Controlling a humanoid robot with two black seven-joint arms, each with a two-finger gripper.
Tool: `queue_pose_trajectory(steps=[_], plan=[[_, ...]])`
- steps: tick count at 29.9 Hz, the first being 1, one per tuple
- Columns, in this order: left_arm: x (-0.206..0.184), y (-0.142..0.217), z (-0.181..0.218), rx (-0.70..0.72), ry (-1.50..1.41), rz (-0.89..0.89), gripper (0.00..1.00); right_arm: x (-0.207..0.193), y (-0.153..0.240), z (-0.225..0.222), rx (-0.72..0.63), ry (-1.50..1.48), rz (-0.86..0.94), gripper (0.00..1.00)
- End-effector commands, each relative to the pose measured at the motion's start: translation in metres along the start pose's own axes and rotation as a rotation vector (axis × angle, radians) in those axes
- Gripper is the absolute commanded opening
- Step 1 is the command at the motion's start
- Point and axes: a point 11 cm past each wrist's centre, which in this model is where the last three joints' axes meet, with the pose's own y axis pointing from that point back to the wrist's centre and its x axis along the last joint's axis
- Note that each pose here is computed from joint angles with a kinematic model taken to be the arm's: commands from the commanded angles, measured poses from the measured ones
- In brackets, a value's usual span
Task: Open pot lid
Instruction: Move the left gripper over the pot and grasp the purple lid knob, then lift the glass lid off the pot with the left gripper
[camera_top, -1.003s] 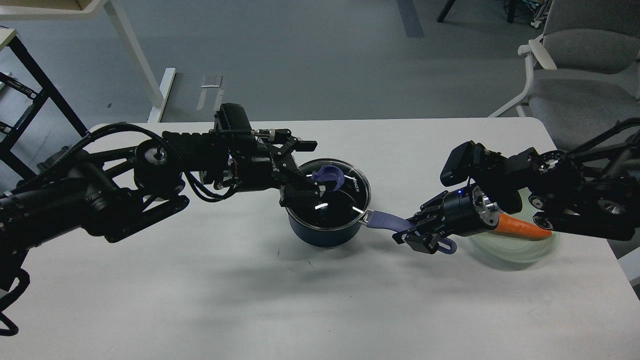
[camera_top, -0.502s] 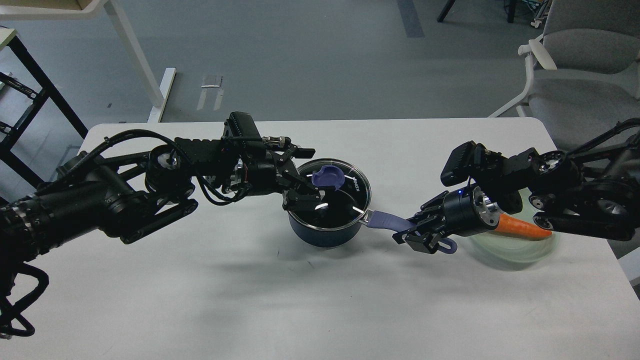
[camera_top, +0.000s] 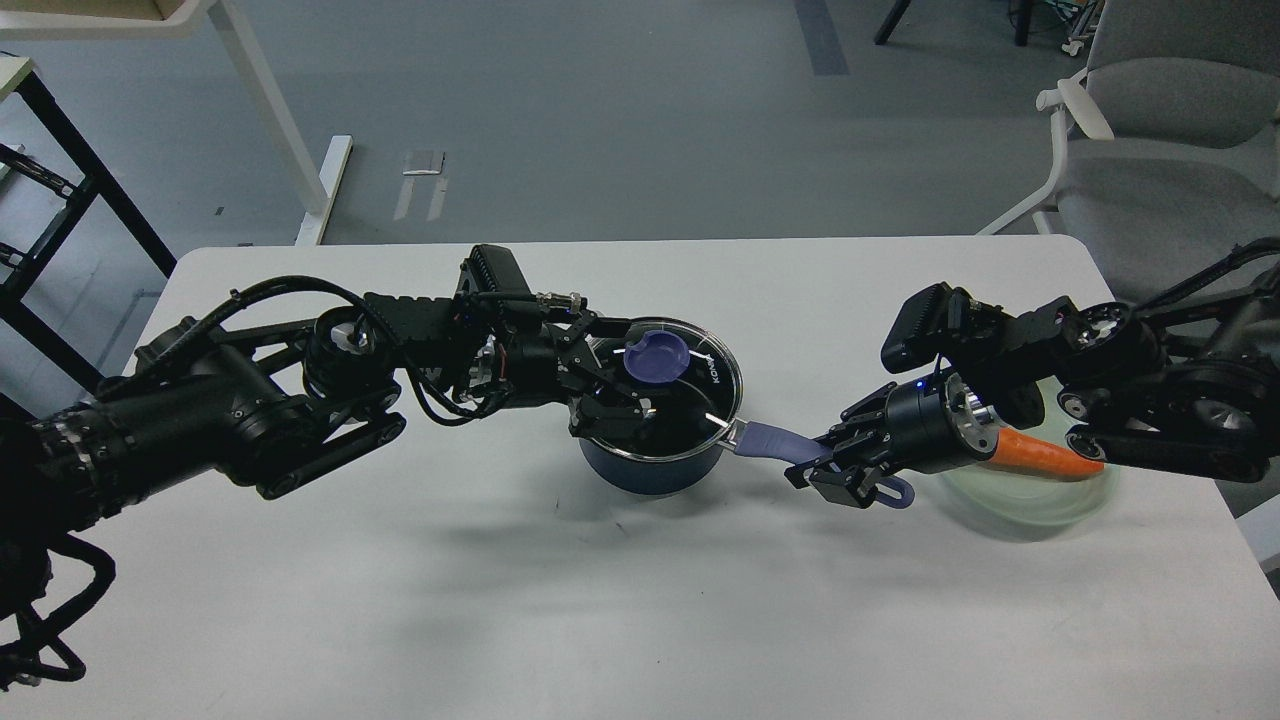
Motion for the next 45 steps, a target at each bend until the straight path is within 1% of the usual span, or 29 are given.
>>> queue_pose_trajectory(steps=[1, 3, 4, 6, 7, 9, 11, 12, 13, 14, 15, 16, 21, 25, 28, 32, 38, 40, 45], plan=[[0.000, -0.003, 0.001, -0.003, 0.002, 0.000, 0.95, 0.000, 0.000, 0.000, 0.000, 0.000, 0.000, 0.36], [-0.001, -0.004, 0.001, -0.001, 0.006, 0.003, 0.92, 0.000, 0.000, 0.000, 0.000, 0.000, 0.000, 0.36], [0.000, -0.006, 0.002, -0.002, 0.005, 0.008, 0.88, 0.000, 0.000, 0.000, 0.000, 0.000, 0.000, 0.36], [0.002, -0.010, 0.004, -0.006, 0.001, 0.018, 0.74, 0.000, 0.000, 0.000, 0.000, 0.000, 0.000, 0.36], [0.002, -0.011, 0.004, -0.007, 0.001, 0.021, 0.70, 0.000, 0.000, 0.000, 0.000, 0.000, 0.000, 0.36], [0.003, -0.012, 0.004, -0.005, -0.002, 0.026, 0.68, 0.000, 0.000, 0.000, 0.000, -0.001, 0.000, 0.36], [0.003, -0.012, 0.003, -0.004, -0.003, 0.030, 0.61, -0.001, 0.001, 0.000, -0.001, -0.002, 0.000, 0.36], [0.003, -0.012, 0.003, -0.004, -0.004, 0.031, 0.55, -0.001, 0.001, 0.001, -0.002, -0.003, 0.001, 0.36], [0.003, -0.013, 0.004, -0.005, -0.007, 0.034, 0.47, -0.001, 0.001, 0.001, -0.002, -0.003, 0.001, 0.36], [0.003, -0.013, 0.004, -0.005, -0.007, 0.034, 0.43, -0.001, 0.002, 0.001, -0.003, -0.004, 0.001, 0.36], [0.004, -0.012, 0.003, -0.004, -0.010, 0.036, 0.35, -0.002, 0.001, 0.001, -0.003, -0.005, 0.000, 0.36], [0.005, -0.012, 0.003, -0.004, -0.012, 0.040, 0.33, -0.002, 0.001, 0.001, -0.002, -0.007, 0.001, 0.36], [0.011, -0.012, 0.005, -0.013, -0.023, 0.054, 0.33, -0.002, 0.001, 0.000, -0.001, -0.007, 0.001, 0.36], [0.017, -0.003, 0.000, -0.005, -0.035, 0.062, 0.33, -0.003, 0.001, 0.001, -0.001, -0.009, 0.001, 0.36], [0.023, 0.019, -0.014, 0.030, -0.060, 0.063, 0.33, -0.003, 0.001, 0.001, -0.001, -0.009, 0.001, 0.36], [0.026, 0.052, -0.021, 0.050, -0.051, 0.078, 0.34, -0.003, 0.002, 0.001, -0.002, -0.010, 0.001, 0.36], [0.014, 0.105, -0.032, 0.106, -0.051, 0.067, 0.34, -0.003, 0.002, 0.001, -0.002, -0.010, 0.001, 0.36], [0.006, 0.124, -0.038, 0.138, -0.044, 0.056, 0.34, -0.003, 0.002, 0.001, -0.002, -0.010, 0.001, 0.36], [-0.035, 0.160, -0.044, 0.209, -0.011, 0.048, 0.34, -0.003, 0.002, 0.001, -0.003, -0.012, 0.001, 0.36]])
